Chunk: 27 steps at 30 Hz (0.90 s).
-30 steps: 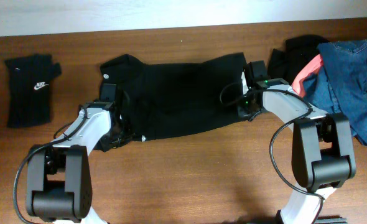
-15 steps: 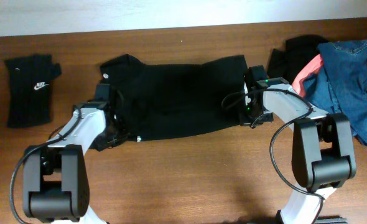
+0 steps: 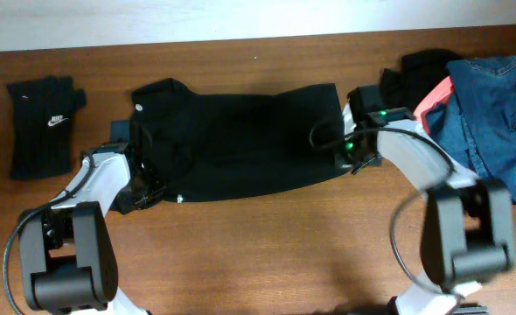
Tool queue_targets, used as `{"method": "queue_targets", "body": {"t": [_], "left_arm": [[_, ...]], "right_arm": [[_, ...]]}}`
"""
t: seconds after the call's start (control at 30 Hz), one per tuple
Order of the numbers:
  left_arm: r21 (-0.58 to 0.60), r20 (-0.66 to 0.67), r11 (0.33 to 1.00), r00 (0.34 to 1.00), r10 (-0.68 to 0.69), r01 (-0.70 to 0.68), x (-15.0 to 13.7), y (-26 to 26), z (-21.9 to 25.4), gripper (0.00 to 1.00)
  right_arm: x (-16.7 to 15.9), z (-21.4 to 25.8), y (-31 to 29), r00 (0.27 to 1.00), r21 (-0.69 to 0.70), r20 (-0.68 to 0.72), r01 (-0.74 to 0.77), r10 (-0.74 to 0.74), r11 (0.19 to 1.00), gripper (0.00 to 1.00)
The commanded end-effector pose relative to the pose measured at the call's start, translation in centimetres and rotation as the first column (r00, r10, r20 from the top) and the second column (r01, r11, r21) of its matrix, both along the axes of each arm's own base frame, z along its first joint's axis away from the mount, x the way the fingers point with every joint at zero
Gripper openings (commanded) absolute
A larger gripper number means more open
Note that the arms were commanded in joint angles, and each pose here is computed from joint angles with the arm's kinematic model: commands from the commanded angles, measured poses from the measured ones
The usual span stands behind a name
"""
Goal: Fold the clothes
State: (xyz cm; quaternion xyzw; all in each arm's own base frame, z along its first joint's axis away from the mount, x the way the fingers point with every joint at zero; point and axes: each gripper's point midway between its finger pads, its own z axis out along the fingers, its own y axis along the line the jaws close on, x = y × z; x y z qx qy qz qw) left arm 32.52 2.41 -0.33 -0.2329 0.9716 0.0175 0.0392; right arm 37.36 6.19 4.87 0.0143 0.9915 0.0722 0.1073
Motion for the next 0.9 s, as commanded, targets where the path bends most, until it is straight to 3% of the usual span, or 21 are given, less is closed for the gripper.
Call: {"method": "queue_targets", "body": {"t": [0.0,0.63,0.87], "left_arm": [[0.100,-0.094,0.994,0.995,0.042,-0.032,-2.6,2.3,-2.0,0.30],[0.092,-0.090,0.995,0.995,0.041,-0.033,-2.4,2.2,-2.0,0.29],[0.092,-0.090,0.995,0.995,0.041,-0.033,-2.4,2.2,-2.0,0.30]], "right_arm": [[0.9,3.6,0.4,0.994,0.033,0.112,-0.003,-0.001,0.999,0.04],[2.6,-4.8,0.4,0.997,-0.007,0.024,-0.073,0.073,0.997,0.04],[-0.2,-6.6,-0.4,0.990,-0.042,-0.108,-0.094,0.089,0.995,0.04]]}}
